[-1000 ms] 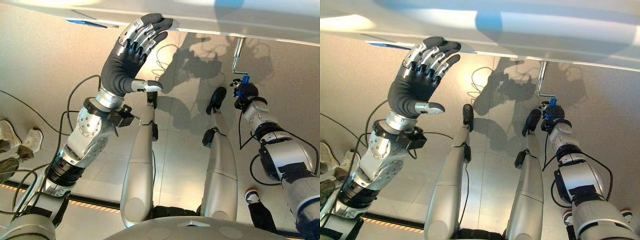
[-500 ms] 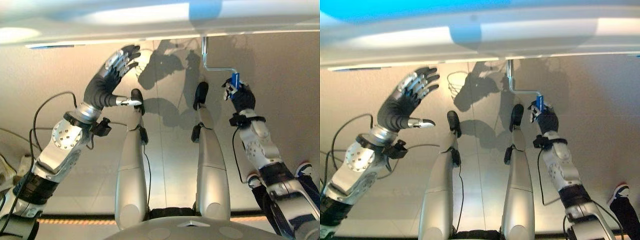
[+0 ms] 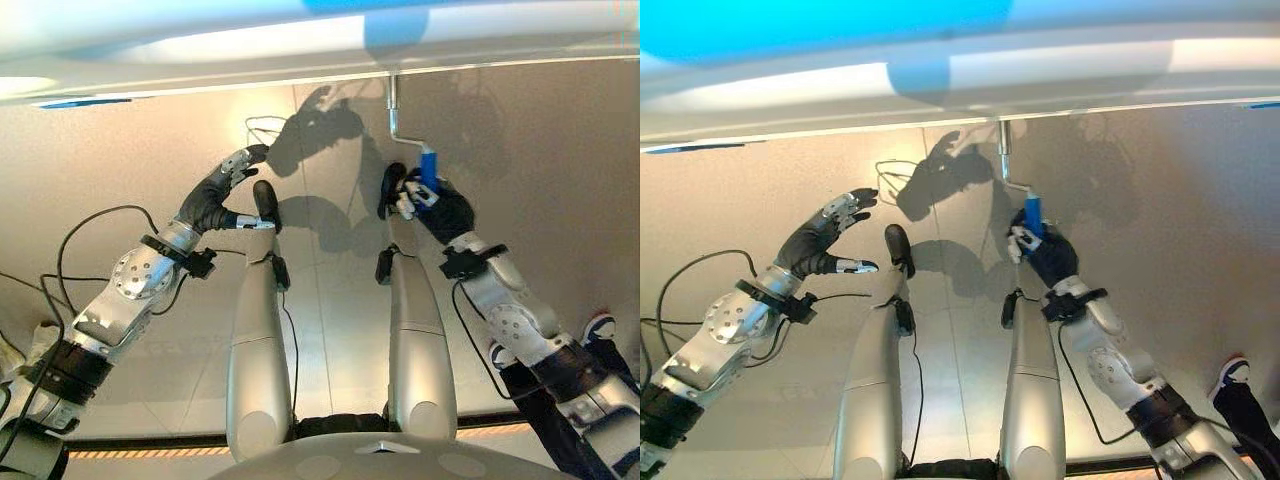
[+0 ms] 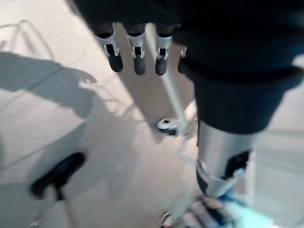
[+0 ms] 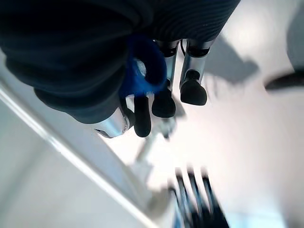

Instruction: Raise the hospital bed

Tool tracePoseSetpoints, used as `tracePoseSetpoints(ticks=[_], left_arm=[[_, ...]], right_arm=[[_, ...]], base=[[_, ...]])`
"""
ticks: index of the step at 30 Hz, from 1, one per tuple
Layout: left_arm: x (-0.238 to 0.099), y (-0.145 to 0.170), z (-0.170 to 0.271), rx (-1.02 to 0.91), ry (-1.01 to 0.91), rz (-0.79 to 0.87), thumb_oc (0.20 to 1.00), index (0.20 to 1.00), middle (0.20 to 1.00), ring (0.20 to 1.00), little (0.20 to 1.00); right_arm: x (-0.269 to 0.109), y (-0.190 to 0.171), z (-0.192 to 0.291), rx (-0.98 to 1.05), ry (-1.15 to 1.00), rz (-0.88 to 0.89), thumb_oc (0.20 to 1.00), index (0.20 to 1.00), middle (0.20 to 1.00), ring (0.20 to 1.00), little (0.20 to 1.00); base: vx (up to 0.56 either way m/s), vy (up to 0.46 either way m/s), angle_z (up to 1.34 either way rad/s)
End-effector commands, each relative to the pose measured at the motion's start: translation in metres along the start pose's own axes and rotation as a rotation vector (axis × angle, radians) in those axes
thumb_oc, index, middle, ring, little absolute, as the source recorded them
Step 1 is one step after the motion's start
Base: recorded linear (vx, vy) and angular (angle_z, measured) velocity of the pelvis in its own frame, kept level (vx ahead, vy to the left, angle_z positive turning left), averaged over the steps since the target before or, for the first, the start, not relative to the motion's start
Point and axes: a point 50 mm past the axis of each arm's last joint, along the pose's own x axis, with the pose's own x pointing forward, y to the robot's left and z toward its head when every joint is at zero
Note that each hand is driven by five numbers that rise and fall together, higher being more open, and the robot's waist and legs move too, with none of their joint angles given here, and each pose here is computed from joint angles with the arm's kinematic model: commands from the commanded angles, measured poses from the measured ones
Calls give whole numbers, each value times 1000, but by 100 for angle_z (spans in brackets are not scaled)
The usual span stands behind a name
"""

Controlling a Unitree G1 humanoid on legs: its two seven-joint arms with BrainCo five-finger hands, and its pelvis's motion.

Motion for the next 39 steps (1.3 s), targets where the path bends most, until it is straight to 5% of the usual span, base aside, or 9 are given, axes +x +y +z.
tracePoseSetpoints(ticks=[1,12,17,19,20,27,31,39], left_arm=[[2,-5,19,55,-95,-32,1000,1000,1000,1000,1000],[20,-20,21,35,-122,-69,1000,1000,1000,1000,1000],[30,-30,30,34,-169,-120,1000,1000,1000,1000,1000],[35,-39,37,-2,-202,-168,1000,1000,1000,1000,1000],[37,-36,41,9,-216,-162,1000,1000,1000,1000,1000],[45,-57,51,-78,-255,-284,1000,1000,1000,1000,1000],[46,-59,53,-106,-258,-302,1000,1000,1000,1000,1000],[40,-63,47,-157,-239,-312,1000,1000,1000,1000,1000]], right_arm=[[32,86,58,-60,-283,475,200,200,200,200,200],[106,125,22,-271,-127,478,200,200,200,200,200],[143,84,0,-456,13,198,200,200,200,200,200],[148,20,0,-581,137,-110,200,200,200,200,200],[151,22,6,-591,120,-106,200,200,200,200,200],[100,-88,22,-638,297,-549,200,200,200,200,200],[78,-115,31,-591,313,-676,200,200,200,200,200],[-25,-191,60,-342,232,-1118,200,200,200,200,200]], base=[[1,0,-6],[2,1,2],[4,23,13],[-31,24,10],[-5,43,12],[-11,57,16],[5,22,1],[2,5,0]])
